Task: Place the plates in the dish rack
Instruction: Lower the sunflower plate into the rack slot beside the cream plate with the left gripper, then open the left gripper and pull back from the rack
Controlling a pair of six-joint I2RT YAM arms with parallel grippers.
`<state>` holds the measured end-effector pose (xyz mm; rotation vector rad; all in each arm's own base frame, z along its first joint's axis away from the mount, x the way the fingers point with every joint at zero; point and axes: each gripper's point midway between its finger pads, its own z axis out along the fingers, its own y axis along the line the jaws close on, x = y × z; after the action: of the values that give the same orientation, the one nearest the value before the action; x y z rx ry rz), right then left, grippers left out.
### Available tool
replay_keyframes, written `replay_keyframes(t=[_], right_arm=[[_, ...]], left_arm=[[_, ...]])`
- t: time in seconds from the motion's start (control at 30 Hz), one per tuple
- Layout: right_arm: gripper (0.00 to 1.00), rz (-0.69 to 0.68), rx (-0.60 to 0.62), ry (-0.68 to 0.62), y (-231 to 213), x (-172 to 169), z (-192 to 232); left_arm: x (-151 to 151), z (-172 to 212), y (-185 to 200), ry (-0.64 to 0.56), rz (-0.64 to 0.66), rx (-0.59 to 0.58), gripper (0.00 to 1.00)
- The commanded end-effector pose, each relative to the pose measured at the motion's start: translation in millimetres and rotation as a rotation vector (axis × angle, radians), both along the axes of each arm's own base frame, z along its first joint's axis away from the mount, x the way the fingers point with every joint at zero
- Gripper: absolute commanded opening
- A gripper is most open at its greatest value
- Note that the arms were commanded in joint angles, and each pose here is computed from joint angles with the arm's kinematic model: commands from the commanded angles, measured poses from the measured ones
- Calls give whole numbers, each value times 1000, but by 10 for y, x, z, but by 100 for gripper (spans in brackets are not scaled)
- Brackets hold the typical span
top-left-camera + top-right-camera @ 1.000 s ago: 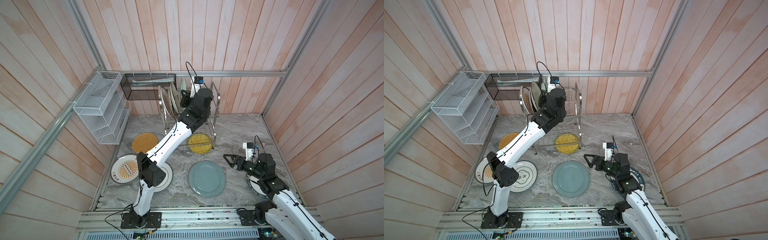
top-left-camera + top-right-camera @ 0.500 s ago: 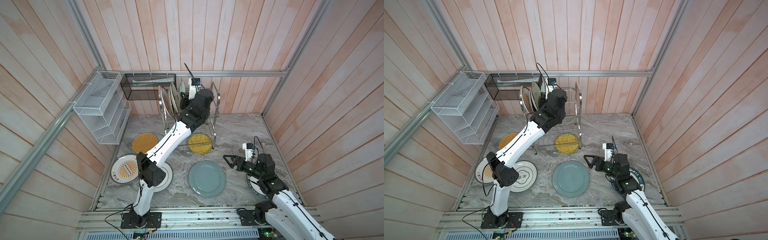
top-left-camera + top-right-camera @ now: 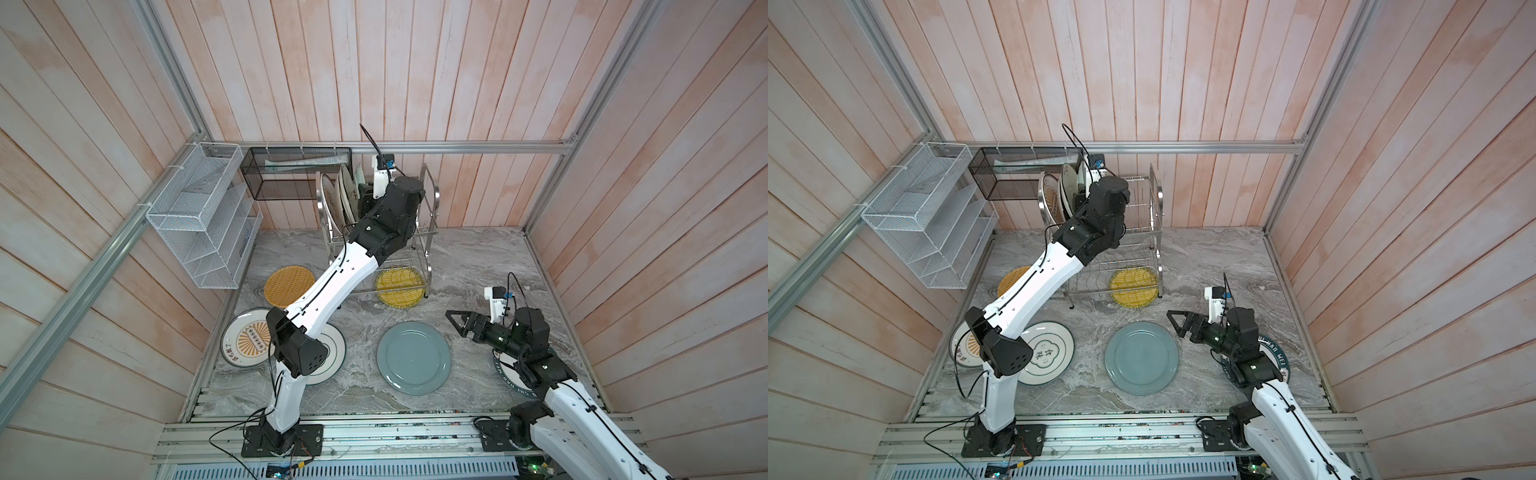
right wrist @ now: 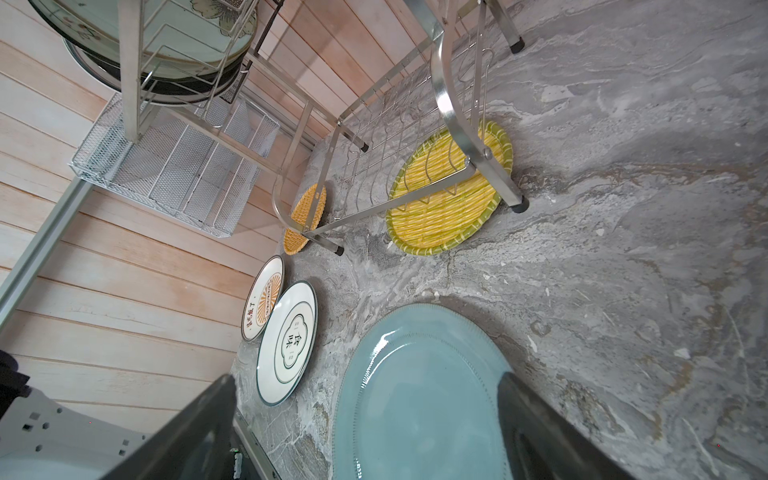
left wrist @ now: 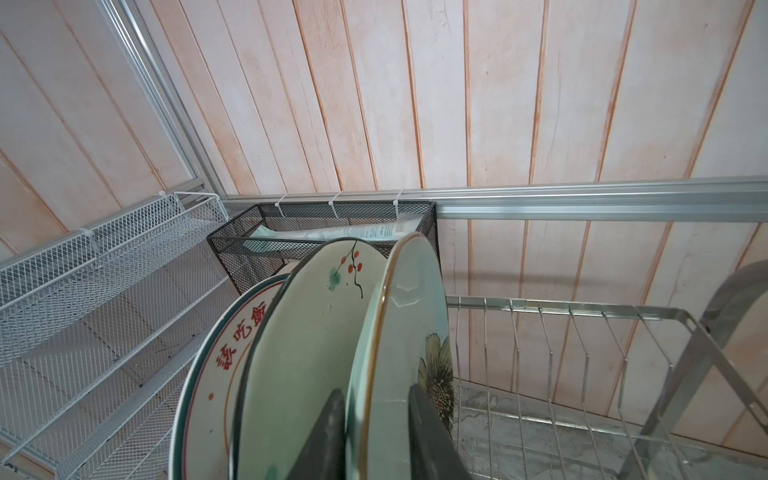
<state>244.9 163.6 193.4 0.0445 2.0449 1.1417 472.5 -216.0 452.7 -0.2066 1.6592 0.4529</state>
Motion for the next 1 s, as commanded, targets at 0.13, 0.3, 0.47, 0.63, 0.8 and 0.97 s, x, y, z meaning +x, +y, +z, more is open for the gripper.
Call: replay_keyframes(t=[0.13, 0.3, 0.47, 0.63, 0.8, 0.97], right_arm=[[98, 14, 8, 2, 29, -32, -34], [98, 11, 5, 3, 28, -32, -39], [98, 9, 4, 3, 28, -31, -39], [98, -1, -4, 7, 14, -28, -52], [98, -11, -9, 5, -1, -23, -42], [98, -24, -26, 3, -26, -8, -30]], left_arm=[[-135, 262, 46, -41, -45, -63, 29], [-193, 355, 62, -53, -64, -77, 30], [-269, 466, 62, -64, -85, -87, 32], [-312, 533, 69, -69, -107, -96, 35], [-384, 631, 71, -79, -148, -128, 36], [-488, 719, 28, -78, -240, -195, 39]])
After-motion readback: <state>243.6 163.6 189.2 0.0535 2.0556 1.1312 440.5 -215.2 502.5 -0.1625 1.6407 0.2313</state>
